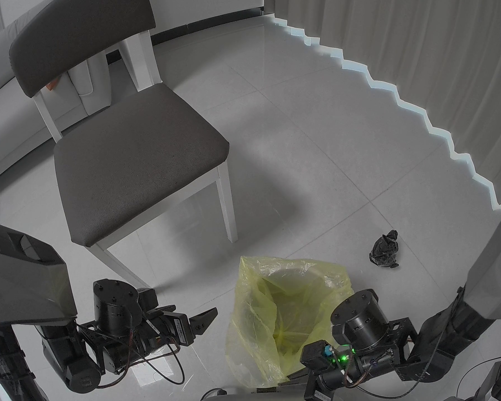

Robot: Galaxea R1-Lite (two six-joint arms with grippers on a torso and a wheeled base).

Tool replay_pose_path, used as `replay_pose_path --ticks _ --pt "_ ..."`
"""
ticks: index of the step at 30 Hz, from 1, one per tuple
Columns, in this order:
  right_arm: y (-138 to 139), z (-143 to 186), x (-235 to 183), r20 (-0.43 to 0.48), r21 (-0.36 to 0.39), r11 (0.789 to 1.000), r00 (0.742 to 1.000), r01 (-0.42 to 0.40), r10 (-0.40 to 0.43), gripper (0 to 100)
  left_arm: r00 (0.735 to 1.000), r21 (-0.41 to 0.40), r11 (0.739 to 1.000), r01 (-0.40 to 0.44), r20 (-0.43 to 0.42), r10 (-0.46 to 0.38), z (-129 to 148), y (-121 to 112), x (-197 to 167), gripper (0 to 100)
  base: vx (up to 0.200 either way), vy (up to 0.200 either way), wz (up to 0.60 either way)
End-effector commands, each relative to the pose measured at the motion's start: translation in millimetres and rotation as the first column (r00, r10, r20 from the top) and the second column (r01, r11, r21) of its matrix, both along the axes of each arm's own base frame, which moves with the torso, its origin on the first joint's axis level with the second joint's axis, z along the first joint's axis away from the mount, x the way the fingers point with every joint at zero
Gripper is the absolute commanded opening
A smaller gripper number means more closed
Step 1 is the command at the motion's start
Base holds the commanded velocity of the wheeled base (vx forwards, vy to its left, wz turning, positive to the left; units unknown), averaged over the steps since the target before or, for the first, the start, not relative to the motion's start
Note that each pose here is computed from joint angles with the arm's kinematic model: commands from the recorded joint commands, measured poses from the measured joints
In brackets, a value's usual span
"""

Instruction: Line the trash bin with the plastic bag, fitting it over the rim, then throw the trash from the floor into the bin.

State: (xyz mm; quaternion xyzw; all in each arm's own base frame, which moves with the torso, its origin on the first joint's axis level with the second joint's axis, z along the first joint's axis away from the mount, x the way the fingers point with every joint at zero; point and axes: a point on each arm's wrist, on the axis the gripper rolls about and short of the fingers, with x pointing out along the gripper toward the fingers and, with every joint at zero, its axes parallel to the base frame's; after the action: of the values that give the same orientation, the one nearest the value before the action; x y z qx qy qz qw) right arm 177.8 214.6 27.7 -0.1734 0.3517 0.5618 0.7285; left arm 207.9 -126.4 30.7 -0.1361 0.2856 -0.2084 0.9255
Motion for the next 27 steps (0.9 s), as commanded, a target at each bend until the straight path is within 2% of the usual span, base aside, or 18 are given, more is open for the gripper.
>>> replay_pose_path --ticks 1,8,13,19,22,27 --pt "6.1 -30.0 8.0 -0.055 -0.062 0.998 0.998 0.004 -0.008 0 1.0 0.005 1.0 -0.004 -0.009 0.004 -2.6 0.6 0.9 100 0.0 0.0 0.0" --pt "2.2 -41.0 9.2 -0.078 -0.093 0.996 0.997 0.009 -0.016 0 1.0 0.005 1.0 -0.024 -0.016 0.024 -4.1 4.7 3.4 100 0.0 0.0 0.0" --pt "-4.1 -4.3 2.9 -0.027 -0.025 0.999 0.999 0.021 -0.022 0 0.999 0.005 1.0 -0.029 -0.014 0.029 -5.2 4.7 6.4 100 0.0 0.0 0.0" --pt "-14.0 6.7 -8.4 -0.032 -0.07 0.997 0.999 0.035 -0.038 0 1.0 -0.009 1.0 -0.018 0.009 0.018 -5.7 1.4 6.9 100 0.0 0.0 0.0" --pt "-15.1 16.1 -14.3 0.005 -0.064 0.997 0.999 0.043 -0.042 0 1.0 -0.01 1.0 -0.018 0.012 0.018 -8.2 1.7 5.6 100 0.0 0.0 0.0" --pt "-15.9 16.2 -15.9 -0.007 -0.075 0.996 0.999 0.046 -0.047 0 1.0 -0.012 1.0 -0.017 0.018 0.018 -9.1 2.7 3.9 100 0.0 0.0 0.0"
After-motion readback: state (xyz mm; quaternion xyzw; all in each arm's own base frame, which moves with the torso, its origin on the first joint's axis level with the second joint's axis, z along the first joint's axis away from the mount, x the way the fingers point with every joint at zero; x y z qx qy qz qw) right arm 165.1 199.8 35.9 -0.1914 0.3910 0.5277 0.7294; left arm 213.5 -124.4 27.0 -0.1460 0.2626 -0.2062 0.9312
